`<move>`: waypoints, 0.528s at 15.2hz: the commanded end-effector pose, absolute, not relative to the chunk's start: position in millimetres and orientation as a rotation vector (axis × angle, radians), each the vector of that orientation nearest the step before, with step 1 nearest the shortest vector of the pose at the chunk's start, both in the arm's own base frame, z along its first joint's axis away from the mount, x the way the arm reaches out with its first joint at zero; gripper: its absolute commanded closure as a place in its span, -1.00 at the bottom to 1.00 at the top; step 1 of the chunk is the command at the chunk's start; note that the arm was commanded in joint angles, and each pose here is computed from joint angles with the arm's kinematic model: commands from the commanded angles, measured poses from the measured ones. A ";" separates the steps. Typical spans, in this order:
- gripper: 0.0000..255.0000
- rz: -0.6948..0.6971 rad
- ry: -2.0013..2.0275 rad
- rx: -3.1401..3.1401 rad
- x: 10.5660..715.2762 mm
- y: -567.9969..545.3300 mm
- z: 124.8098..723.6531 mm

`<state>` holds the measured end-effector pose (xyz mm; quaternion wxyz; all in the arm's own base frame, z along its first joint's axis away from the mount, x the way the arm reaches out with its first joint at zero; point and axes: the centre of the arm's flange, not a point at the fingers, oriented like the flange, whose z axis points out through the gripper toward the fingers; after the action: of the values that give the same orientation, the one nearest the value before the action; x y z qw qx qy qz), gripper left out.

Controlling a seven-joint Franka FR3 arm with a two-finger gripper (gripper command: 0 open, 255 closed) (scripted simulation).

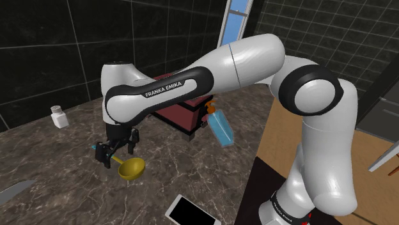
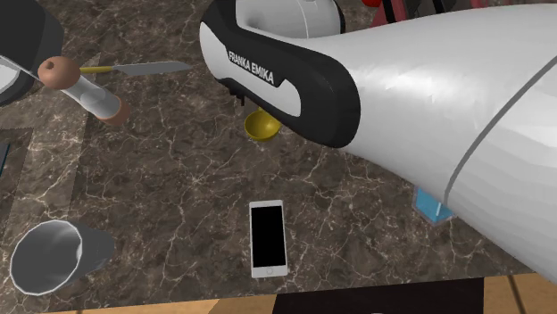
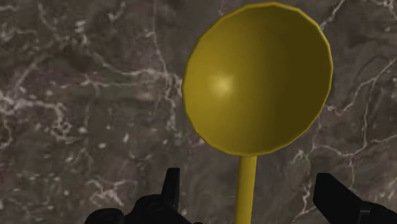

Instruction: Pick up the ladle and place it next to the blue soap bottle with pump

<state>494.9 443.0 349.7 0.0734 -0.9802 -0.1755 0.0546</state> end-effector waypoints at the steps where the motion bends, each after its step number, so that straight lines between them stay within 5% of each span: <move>1: -1.00 0.163 -0.527 -2.943 493.9 444.5 339.8; 8: -1.00 0.163 -0.527 -2.943 492.8 445.5 331.6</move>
<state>492.8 445.5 331.7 0.0735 -0.9802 -0.1757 0.0543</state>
